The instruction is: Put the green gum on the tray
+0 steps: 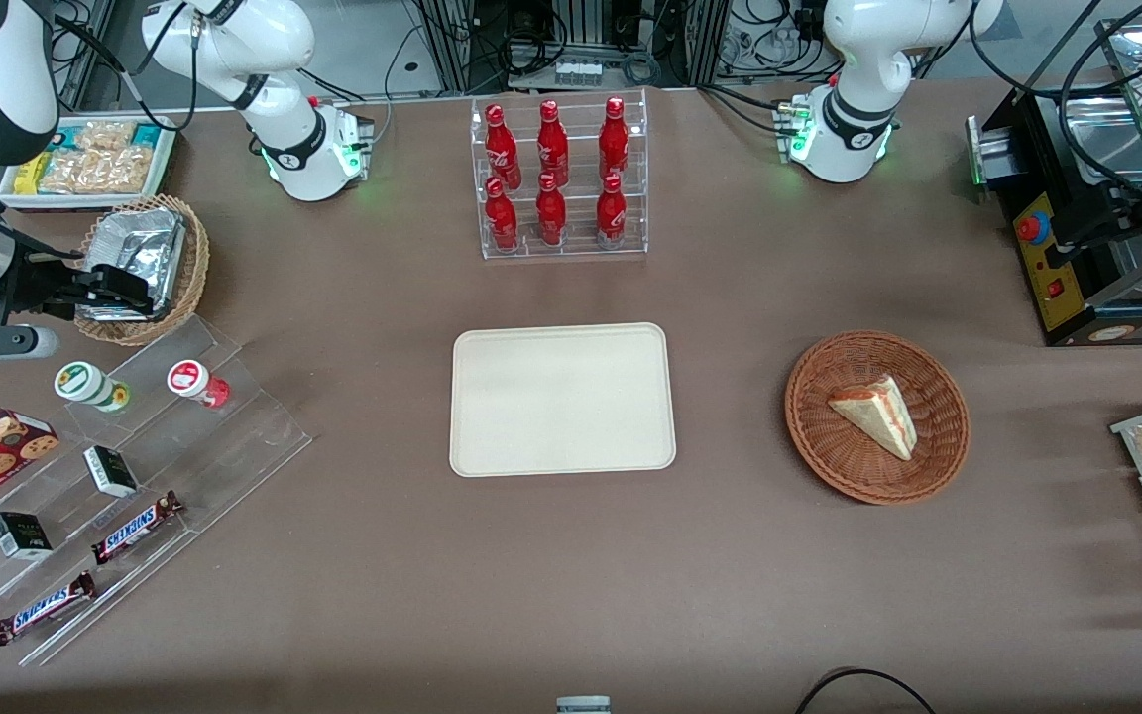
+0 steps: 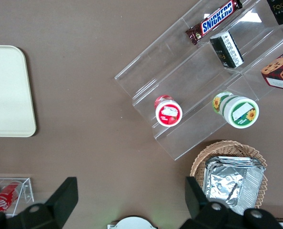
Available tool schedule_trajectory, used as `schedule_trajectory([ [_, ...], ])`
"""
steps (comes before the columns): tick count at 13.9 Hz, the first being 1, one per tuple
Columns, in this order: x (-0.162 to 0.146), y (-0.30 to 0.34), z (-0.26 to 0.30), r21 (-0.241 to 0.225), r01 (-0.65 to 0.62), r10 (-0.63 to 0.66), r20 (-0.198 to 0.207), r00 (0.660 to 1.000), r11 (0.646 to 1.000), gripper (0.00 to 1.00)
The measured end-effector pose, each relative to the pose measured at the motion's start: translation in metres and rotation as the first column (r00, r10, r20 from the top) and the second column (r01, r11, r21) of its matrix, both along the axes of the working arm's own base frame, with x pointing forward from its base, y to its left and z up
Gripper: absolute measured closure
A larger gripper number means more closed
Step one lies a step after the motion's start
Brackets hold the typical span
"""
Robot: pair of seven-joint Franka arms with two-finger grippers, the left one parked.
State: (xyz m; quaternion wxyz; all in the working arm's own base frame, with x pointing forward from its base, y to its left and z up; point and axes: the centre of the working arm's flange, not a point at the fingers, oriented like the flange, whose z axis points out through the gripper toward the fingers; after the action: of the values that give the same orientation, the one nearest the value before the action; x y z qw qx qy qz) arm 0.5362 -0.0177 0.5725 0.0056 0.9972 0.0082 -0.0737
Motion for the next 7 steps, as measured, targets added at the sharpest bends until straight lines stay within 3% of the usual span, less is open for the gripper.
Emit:
schedule_trajectory([
  [7, 0.0023, -0.0040, -0.0073, -0.003, 0.006, -0.006, -0.012, 1.000, 1.000, 0.00],
])
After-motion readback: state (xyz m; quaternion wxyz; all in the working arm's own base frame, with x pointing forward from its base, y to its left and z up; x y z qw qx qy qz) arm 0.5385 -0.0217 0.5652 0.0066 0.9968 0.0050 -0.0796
